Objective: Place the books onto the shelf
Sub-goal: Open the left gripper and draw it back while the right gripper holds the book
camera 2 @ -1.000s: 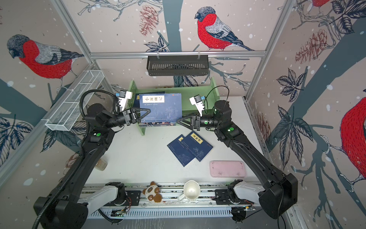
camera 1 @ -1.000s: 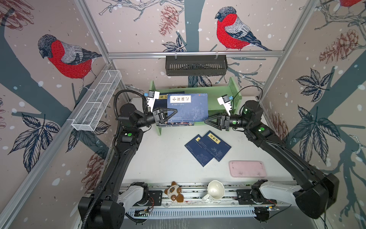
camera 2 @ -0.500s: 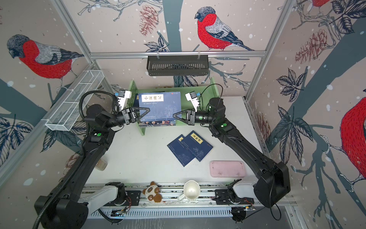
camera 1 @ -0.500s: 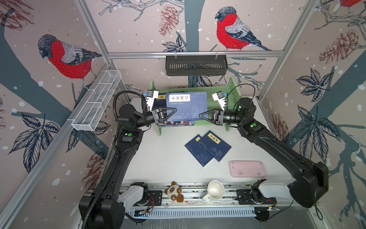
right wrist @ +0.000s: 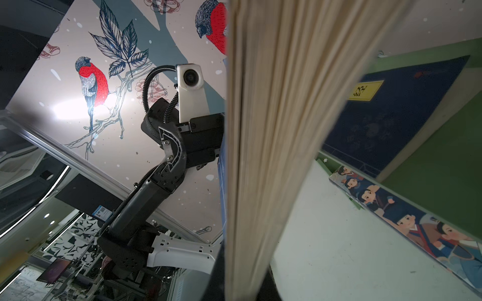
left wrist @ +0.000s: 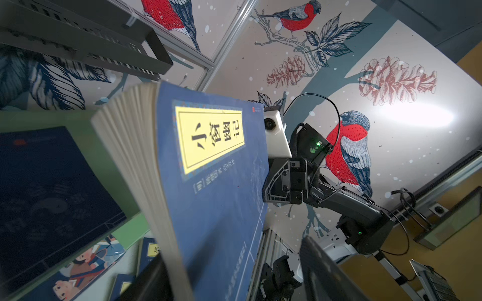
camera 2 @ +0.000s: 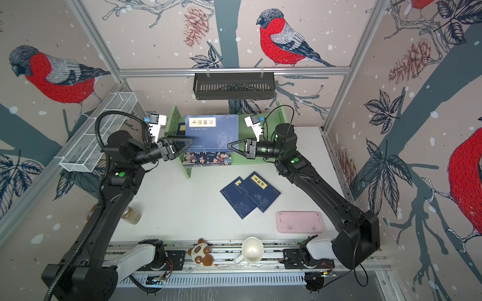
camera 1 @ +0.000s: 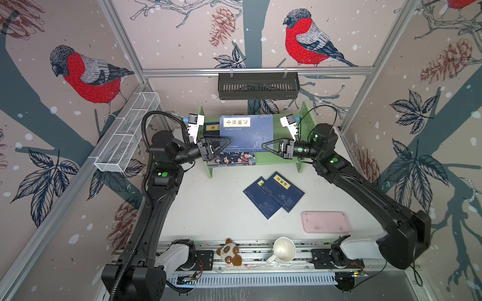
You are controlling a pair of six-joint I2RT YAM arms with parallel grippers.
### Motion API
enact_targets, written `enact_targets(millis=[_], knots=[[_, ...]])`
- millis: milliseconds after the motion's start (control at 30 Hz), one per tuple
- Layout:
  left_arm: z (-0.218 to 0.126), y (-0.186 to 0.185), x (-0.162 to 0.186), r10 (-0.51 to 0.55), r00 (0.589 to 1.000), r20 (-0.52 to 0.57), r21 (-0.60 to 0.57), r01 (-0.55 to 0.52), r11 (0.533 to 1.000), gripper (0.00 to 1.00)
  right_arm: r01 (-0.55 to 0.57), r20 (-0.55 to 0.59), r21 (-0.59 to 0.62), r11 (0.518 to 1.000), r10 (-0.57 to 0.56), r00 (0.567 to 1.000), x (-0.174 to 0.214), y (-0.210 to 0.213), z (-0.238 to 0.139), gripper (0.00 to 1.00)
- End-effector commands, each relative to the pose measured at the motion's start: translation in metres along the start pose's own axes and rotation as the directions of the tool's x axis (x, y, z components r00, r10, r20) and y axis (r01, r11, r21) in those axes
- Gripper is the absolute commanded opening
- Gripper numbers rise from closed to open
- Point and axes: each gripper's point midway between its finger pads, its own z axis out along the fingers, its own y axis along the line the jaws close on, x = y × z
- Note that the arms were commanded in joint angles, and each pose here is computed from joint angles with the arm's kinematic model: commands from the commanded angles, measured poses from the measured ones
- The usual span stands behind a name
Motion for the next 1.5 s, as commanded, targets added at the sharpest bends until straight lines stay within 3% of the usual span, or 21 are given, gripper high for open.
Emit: enact_targets(millis=[0,133,433,900,1467], knots=[[-0.010,0.029,-0.008,0.097,0.995,0.006,-0.212,-0.094,0.973,0.76,0.018,0.038,0.035,0.999,-0.019,0.999,-0.014,-0.001,-0.006,0.01],[-0.027,0.041,-0.028,0.160,0.987,0.035,-0.363,-0.137,0.922,0.76,-0.002,0.053,0.060,0.998,-0.001,0.999,-0.023,-0.009,-0.010,0.01],[-0.035,0.025,-0.055,0.217,0.972,0.087,-0.394,-0.166,0.904,0.77,-0.125,0.017,0.126,0.984,0.124,0.992,-0.033,-0.044,0.018,0.01],[-0.026,0.027,-0.052,0.199,0.975,0.099,-0.328,-0.157,0.931,0.73,-0.253,-0.021,0.198,0.947,0.262,0.965,-0.029,-0.087,0.084,0.01],[-0.020,0.035,-0.050,0.158,0.979,0.125,-0.285,-0.117,0.951,0.73,-0.294,-0.055,0.225,0.929,0.313,0.948,-0.024,-0.100,0.107,0.03]])
